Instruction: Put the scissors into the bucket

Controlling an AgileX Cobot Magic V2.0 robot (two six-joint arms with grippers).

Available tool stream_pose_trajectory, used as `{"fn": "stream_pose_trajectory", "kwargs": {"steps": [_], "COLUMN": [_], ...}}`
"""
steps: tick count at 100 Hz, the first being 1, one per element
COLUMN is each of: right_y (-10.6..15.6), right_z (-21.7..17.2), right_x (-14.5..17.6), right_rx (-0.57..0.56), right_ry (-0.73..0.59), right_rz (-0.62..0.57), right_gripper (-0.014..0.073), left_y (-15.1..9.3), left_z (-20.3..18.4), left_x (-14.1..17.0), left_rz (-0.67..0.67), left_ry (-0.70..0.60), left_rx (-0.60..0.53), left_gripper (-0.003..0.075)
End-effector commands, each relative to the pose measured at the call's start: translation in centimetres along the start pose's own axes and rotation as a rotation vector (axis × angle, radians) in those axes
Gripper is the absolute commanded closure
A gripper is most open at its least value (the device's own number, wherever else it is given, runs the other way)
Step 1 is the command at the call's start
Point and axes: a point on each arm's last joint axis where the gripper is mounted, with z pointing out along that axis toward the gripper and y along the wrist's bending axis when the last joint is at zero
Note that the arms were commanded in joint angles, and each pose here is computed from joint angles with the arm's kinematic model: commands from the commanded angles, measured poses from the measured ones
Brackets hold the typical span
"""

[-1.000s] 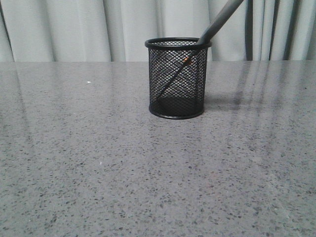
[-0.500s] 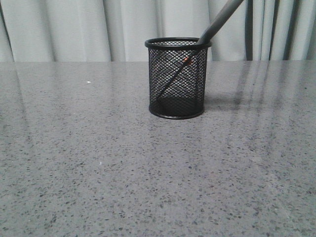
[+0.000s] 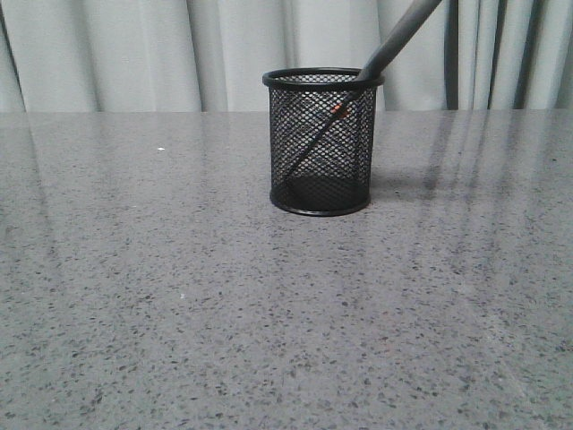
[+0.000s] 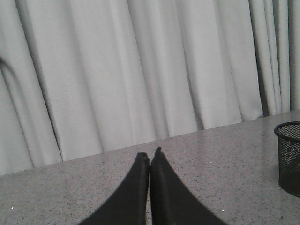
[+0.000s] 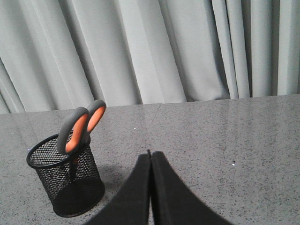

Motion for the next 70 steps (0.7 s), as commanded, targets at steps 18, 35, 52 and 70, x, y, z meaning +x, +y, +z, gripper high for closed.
{"fn": "stream_pose_trajectory", "kwargs": {"steps": [18, 35, 52, 70], "right_y": [-0.1, -0.1, -0.1, -0.1], "right_z": [-0.1, -0.1, -0.1, -0.1], "right_x": [-1.4, -1.4, -1.4, -1.4], "right_rx": [0.028, 0.028, 0.028, 0.028], "right_ry": [-0.088, -0.088, -0.088, -0.09], "right_rz": [-0.01, -0.01, -0.01, -0.01], "right_gripper": [0.0649, 0.0649, 0.0649, 0.0649], "left_y": [0.4, 0.4, 0.2, 0.1], "left_z": [0.5, 0.4, 0.5, 0.5], "left_x": [2.6, 5.5, 7.6, 7.9], "left_rz": [-0.167, -0.17, -0.167, -0.199], "left_ry": [0.028, 0.08, 0.081, 0.102], "left_rx": [-0.116, -0.174, -0.175, -0.175], "left_gripper": [0.0741, 0.0741, 0.0741, 0.0741]}}
